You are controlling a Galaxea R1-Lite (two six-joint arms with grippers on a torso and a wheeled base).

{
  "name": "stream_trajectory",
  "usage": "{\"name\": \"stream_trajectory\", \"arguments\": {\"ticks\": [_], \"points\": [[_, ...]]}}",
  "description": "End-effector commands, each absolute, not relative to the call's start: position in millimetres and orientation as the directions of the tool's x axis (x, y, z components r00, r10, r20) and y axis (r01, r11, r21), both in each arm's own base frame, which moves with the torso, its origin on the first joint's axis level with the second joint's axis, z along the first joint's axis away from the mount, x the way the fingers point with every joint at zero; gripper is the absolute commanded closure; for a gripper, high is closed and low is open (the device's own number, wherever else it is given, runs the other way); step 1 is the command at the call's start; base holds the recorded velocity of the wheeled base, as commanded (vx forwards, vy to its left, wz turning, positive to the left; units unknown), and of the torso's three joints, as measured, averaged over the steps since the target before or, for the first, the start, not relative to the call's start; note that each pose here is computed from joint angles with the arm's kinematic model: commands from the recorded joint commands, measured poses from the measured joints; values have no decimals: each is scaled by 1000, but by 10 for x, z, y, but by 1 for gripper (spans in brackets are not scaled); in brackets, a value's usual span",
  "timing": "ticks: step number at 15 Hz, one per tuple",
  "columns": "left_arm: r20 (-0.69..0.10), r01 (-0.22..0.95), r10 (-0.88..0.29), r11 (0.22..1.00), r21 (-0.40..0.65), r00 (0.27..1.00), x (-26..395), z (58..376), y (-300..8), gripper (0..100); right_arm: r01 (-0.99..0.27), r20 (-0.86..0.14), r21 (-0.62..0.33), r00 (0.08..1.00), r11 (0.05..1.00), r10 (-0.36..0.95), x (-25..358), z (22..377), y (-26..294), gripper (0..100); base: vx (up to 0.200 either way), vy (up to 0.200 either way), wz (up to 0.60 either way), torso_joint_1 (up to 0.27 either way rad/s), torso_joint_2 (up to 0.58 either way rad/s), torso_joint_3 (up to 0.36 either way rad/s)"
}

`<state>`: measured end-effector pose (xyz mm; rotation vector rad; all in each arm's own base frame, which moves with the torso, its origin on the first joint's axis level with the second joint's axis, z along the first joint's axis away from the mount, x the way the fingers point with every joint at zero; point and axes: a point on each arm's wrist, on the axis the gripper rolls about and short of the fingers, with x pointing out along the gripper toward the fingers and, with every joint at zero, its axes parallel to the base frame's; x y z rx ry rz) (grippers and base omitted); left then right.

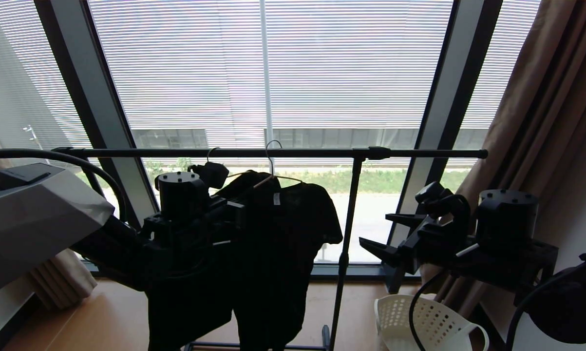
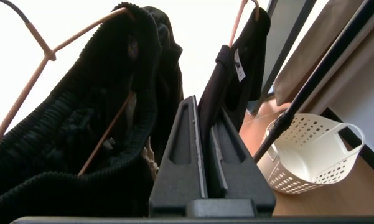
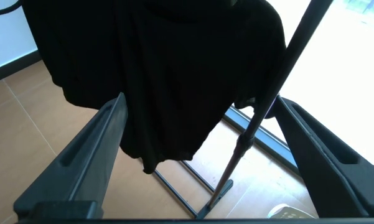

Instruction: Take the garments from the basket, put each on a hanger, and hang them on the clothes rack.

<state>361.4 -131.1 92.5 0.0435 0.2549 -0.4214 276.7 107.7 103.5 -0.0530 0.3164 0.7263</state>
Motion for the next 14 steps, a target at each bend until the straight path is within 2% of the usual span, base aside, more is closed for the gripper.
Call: {"name": "stream_trajectory", "arguments": {"ticks": [1, 14], "points": [[-260, 410, -399, 912, -12, 879, 3610, 906, -1311, 100, -661, -303, 62, 701, 748, 645, 2768, 1031, 1079, 0, 0, 0, 0, 0, 0, 0], [-257, 415, -404, 910, -10, 878, 3609, 884, -1329, 100, -661, -311, 65, 698, 748, 644, 2777, 1003, 1082, 0, 0, 0, 0, 0, 0, 0]]}}
